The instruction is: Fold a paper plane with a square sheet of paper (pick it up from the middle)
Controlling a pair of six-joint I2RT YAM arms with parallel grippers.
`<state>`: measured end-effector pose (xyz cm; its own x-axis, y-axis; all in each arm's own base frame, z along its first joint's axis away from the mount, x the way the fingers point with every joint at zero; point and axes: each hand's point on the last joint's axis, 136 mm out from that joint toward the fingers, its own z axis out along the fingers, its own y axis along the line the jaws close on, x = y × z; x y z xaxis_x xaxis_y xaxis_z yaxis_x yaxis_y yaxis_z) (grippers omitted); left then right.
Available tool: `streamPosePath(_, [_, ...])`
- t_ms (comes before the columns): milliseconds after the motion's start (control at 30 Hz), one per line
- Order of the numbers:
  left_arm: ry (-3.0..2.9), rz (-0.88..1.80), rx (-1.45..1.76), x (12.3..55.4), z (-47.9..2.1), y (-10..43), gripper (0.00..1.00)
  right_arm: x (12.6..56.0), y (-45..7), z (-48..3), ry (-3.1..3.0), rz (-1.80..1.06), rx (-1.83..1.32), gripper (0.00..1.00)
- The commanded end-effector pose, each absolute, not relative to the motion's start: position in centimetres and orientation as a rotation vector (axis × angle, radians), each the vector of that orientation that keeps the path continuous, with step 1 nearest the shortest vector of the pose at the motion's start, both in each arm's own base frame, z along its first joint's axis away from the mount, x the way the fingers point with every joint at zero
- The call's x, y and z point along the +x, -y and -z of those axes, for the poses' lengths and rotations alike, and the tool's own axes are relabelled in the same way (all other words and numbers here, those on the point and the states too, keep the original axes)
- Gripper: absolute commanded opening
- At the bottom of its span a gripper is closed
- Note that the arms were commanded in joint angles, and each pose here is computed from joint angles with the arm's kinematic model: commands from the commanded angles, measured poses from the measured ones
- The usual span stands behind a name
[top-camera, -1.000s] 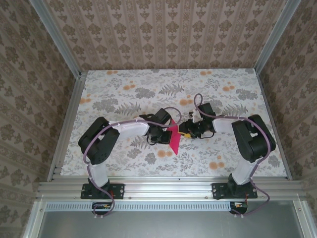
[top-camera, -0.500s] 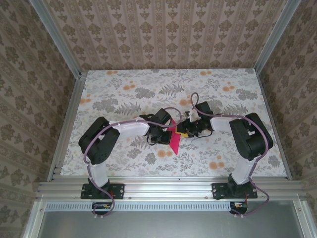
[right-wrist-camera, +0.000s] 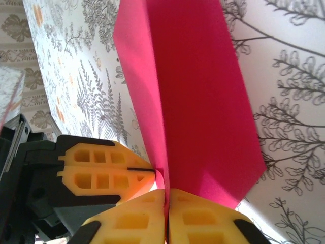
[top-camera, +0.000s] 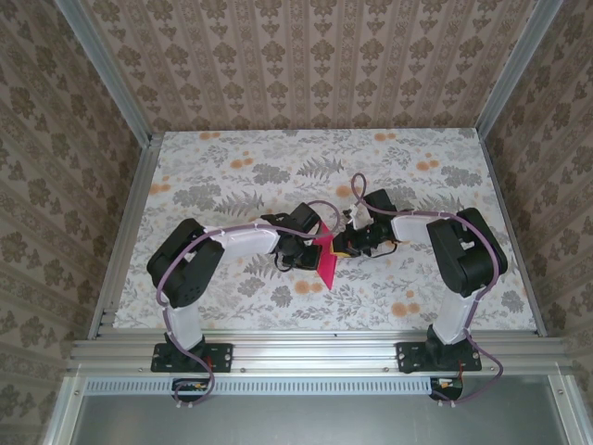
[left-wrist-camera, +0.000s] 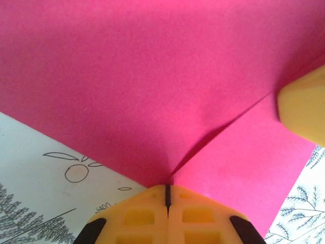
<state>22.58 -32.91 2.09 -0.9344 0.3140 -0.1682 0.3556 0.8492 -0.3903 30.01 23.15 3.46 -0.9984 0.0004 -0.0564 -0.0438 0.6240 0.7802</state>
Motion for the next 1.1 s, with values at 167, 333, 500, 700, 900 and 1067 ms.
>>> streamPosePath(167, [-2.778, 0.647, 0.564, 23.2, -6.0, 33.2, 0.16, 30.2, -21.8, -4.3, -2.673, -1.255, 0.294, 0.01])
streamPosePath(333, [-2.699, 0.656, 0.615, 22.7, -7.9, 33.9, 0.26, 29.5, -20.0, -4.7, -2.608, -1.103, 0.510, 0.02])
streamPosePath(500, [-2.649, 0.609, 0.720, 21.2, -8.3, 35.0, 0.34, 28.6, -19.0, -4.1, -2.557, -0.996, 0.699, 0.02])
streamPosePath(700, [-2.650, 0.514, 0.822, 19.2, -6.4, 35.9, 0.38, 28.1, -19.7, -4.2, -2.529, -0.963, 0.753, 0.03])
streamPosePath(900, [-2.654, 0.420, 0.838, 18.4, -5.1, 36.3, 0.43, 28.0, -20.3, -4.2, -2.524, -1.002, 0.758, 0.03])
streamPosePath(1067, [-2.636, 0.371, 0.824, 18.5, -4.9, 35.9, 0.47, 28.0, -20.6, -5.0, -2.515, -1.029, 0.747, 0.03])
